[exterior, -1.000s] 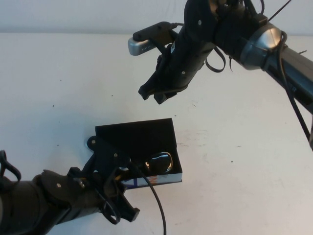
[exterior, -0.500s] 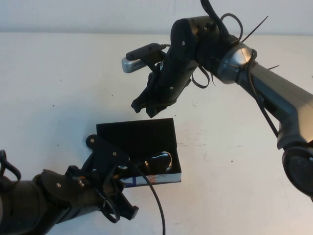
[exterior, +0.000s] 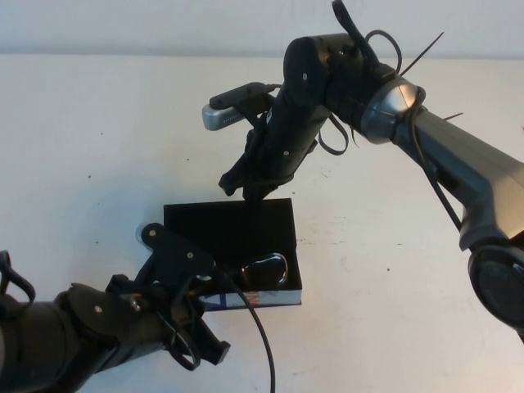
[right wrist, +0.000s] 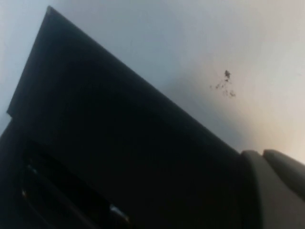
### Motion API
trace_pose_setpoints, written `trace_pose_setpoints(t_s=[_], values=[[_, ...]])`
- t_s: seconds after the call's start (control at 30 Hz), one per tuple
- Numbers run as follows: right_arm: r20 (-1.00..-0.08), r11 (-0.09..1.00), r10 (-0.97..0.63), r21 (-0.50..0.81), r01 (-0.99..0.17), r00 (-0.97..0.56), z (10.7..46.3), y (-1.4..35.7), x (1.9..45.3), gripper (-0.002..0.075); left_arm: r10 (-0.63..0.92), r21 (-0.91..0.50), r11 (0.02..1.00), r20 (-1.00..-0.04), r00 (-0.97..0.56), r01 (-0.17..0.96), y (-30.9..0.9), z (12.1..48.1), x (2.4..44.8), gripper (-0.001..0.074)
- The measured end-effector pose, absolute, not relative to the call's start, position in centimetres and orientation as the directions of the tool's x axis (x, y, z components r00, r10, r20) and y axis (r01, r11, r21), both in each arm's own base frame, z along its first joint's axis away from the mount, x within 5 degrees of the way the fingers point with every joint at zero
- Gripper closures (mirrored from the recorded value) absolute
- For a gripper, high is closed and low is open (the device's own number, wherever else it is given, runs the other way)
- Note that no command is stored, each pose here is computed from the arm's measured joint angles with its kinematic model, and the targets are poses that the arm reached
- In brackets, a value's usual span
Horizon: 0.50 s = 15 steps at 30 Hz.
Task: Return glasses to glasses case
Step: Close the glasses case
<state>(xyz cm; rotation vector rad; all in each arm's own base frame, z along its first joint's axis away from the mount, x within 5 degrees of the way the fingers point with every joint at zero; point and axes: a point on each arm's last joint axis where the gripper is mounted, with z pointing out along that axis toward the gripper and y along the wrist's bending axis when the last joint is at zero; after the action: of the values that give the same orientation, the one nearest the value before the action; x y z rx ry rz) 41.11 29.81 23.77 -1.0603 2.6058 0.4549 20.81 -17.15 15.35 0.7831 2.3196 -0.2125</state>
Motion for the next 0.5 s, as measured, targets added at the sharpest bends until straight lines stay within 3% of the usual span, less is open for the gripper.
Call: trace_pose_setpoints(t_s=[0.5], values=[[-0.449,0.668,-0.603,0.168,-0.725,-0.66,27.0,29.7,40.7,0.0737,0.471,0.063,0.816,-0.65,-0.597,0.575,-17.1,15.4,20.9,0.0736]])
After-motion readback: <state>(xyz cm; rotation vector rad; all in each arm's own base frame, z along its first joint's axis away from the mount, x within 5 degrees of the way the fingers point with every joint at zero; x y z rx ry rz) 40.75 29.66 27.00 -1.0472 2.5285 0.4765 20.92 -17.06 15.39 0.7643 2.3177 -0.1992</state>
